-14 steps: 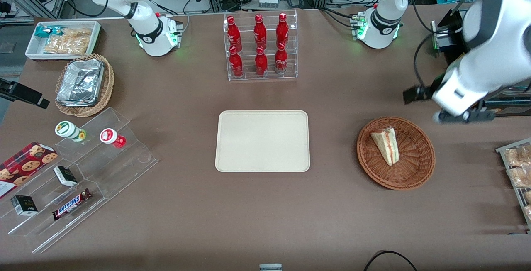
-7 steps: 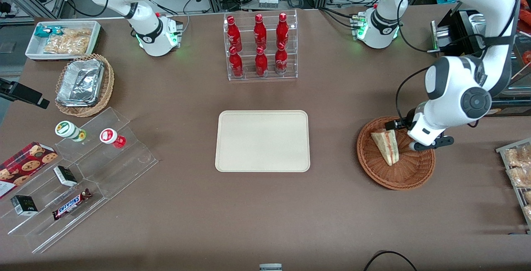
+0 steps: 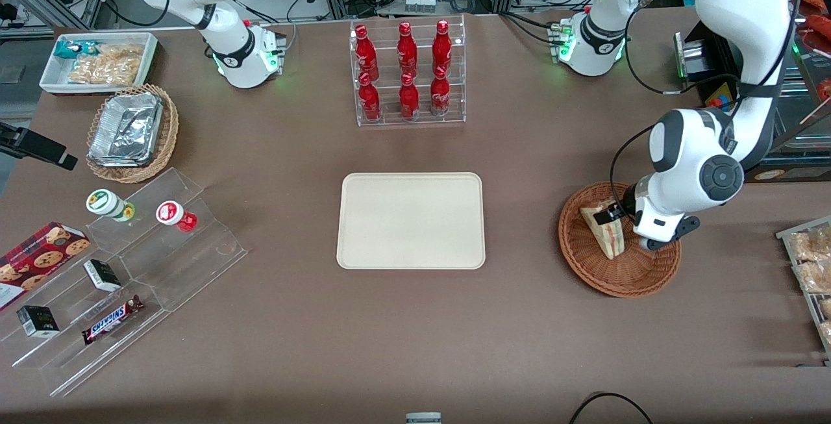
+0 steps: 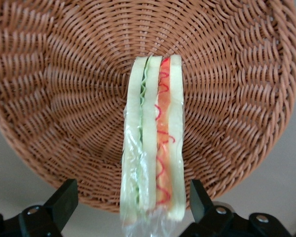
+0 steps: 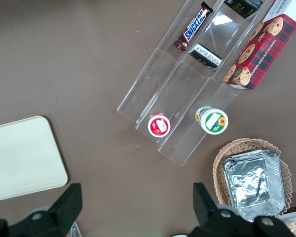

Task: Place sandwich from basket to tray
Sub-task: 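Close the left gripper on the sandwich and lift it from the basket, then carry the sandwich with the left gripper over the white tray and lower it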

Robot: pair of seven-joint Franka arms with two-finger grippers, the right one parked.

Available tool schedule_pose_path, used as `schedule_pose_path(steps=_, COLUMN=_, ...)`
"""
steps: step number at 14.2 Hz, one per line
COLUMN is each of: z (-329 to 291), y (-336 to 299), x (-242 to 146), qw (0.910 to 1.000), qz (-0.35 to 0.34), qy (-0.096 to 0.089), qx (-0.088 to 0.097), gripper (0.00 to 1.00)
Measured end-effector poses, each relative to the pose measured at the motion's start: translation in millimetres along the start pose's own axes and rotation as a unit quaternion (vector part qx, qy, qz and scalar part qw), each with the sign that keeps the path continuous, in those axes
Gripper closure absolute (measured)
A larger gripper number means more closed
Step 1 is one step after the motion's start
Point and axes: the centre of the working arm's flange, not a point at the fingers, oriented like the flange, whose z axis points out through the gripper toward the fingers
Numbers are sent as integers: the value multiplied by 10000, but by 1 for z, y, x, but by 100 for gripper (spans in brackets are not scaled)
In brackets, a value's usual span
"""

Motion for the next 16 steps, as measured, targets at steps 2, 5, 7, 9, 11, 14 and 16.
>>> schedule_pose_path(steps=2, z=13, y=1, x=2, qw=10000, qz=-7, qy=-64, qx=13, gripper=0)
schedule_pose_path(steps=5, z=29, y=3, x=4, qw=9999, qz=-8, qy=-112, qx=9, gripper=17)
schedule_pose_path(steps=7, z=32, y=6, x=4, qw=9999, qz=17, qy=-130, qx=13, gripper=40)
schedule_pose_path(steps=9, z=21, y=10, x=7, qw=10000, qz=34, qy=-57, qx=-29, gripper=59)
schedule_pose_path(steps=11, z=-6, y=25, x=7, qw=9997, qz=209, qy=-134, qx=30, gripper=74)
schedule_pose_path(steps=14, z=-75, y=97, x=-29, qw=9956, qz=873, qy=-236, qx=225, gripper=79)
schedule_pose_path(steps=16, z=-93, y=164, x=-84, qw=9890, qz=1429, qy=-184, qx=339, gripper=79)
